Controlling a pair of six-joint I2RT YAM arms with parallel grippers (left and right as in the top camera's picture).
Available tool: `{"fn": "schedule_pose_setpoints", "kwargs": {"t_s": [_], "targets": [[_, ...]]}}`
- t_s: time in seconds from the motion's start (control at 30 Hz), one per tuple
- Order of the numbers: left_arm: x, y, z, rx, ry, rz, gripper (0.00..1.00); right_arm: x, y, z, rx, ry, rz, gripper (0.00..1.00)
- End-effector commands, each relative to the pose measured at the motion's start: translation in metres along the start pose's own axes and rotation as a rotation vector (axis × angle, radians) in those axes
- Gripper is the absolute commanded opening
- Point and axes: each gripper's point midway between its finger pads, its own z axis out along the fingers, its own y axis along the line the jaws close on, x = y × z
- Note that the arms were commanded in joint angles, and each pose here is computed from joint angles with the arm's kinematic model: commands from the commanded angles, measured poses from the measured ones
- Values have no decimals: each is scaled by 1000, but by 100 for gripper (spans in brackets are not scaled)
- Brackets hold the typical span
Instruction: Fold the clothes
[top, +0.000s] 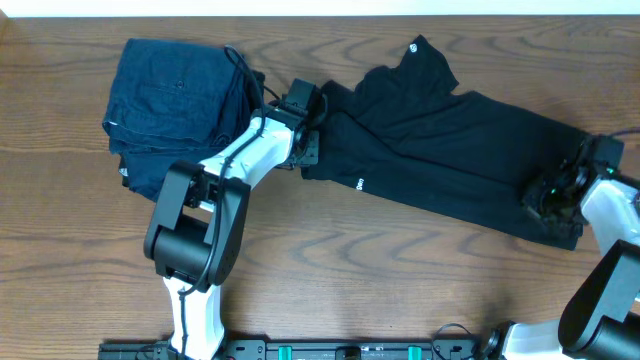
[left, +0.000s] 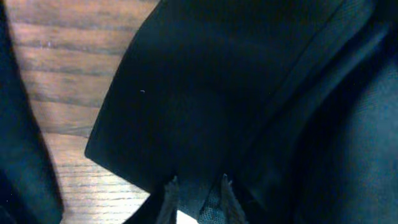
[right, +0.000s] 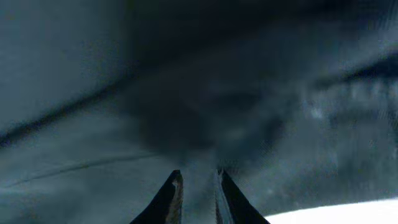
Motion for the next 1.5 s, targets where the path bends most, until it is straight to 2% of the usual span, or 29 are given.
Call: {"fn": "schedule_pose_setpoints", "kwargs": {"t_s": [0.0,0.27,0.43,0.5,0.6,0.73,0.87,1.0,1.2,1.47], "targets": [[15,5,7,-14,58,9,23,14,-17,9,79,23,34,14],[56,20,0,-79,224,-20,20,18,-37,25,153,-33,75,10],[91,33,-12,-144,373,-43,15,11,-42,29,175,-86,73,10],[99,37,-16,-160,409,-45,15,9,-42,29,175,-94,74,11],[106,39,-21,-171,438,-42,9,6,-39,28,157,-98,57,12],[89,35,-37,-146,374,-47,6,-3,-22,15,93,-83,25,6],[52,24,-73,-83,217,-76,6,-25,-2,-16,36,-106,6,6],[30,19,-113,-28,81,-112,8,-29,34,-38,-137,-80,-84,6],[29,20,-140,-7,32,-122,8,9,86,-38,-324,22,-339,1],[26,18,-126,0,16,-187,8,65,161,-19,-315,13,-789,1]]}}
